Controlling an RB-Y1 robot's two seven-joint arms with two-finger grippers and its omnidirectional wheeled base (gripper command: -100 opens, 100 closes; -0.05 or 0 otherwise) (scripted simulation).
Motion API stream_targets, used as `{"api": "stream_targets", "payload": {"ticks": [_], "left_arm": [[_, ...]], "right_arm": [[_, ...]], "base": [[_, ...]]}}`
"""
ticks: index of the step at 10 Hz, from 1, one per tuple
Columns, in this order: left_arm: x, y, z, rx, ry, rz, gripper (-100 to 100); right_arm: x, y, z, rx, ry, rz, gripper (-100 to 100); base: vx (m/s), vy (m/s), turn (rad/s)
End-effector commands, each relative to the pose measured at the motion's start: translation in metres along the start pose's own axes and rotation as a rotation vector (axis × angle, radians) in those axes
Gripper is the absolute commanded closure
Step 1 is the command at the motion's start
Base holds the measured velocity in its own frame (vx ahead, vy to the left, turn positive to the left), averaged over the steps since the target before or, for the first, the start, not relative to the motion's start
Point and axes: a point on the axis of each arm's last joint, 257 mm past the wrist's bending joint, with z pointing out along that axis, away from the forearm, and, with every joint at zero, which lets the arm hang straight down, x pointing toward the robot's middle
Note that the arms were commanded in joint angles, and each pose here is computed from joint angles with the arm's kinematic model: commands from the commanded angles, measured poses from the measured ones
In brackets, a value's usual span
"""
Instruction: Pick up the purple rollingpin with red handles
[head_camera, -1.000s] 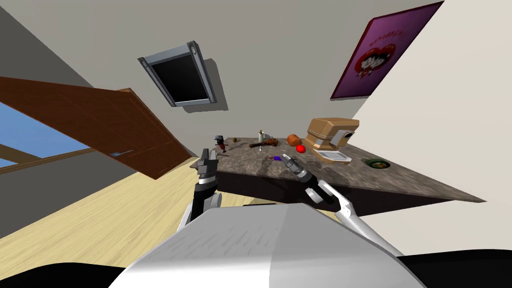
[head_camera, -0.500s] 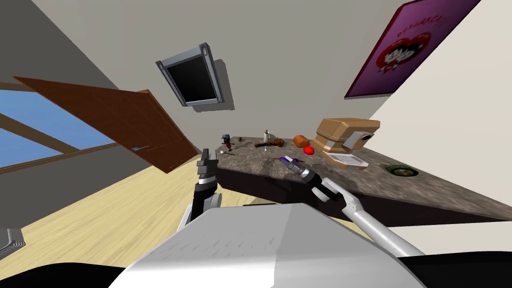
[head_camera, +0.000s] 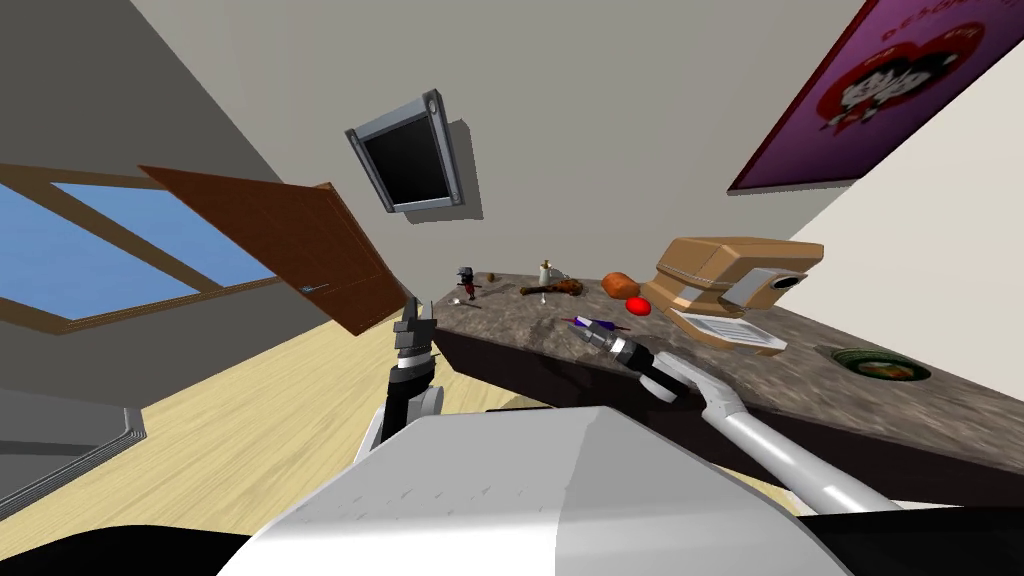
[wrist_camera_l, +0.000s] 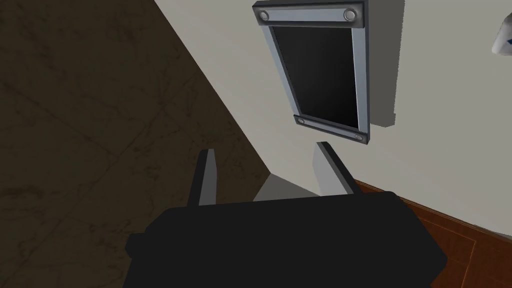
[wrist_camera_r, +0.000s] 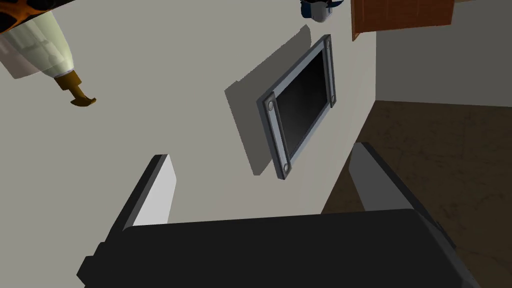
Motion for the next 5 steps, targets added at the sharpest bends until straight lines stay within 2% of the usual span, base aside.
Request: {"api": "stream_targets", "payload": {"ticks": [1,2,3,4,5], "left_arm": [[0.0,0.0,0.0,0.0,0.0,0.0,0],[0.0,0.0,0.0,0.0,0.0,0.0,0],[0.0,0.0,0.0,0.0,0.0,0.0,0],[0.0,0.0,0.0,0.0,0.0,0.0,0],[0.0,0.0,0.0,0.0,0.0,0.0,0]], "right_arm": [[0.006,-0.012,-0.009,0.014,0.047,-0.04,-100],[0.02,-0.032,-0.022,0.046,0.116,-0.092,-100],[0.018,-0.034,-0.024,0.045,0.124,-0.102,-100],[0.03,-0.056,-0.04,0.078,0.197,-0.157,-100],[0.03,-0.057,-0.041,0.077,0.202,-0.162,-100]], "base": [[0.014,0.068,0.091],[0.005,0.083,0.198],[0.006,0.067,0.093],[0.007,0.085,0.165],[0.016,0.059,0.084]]}}
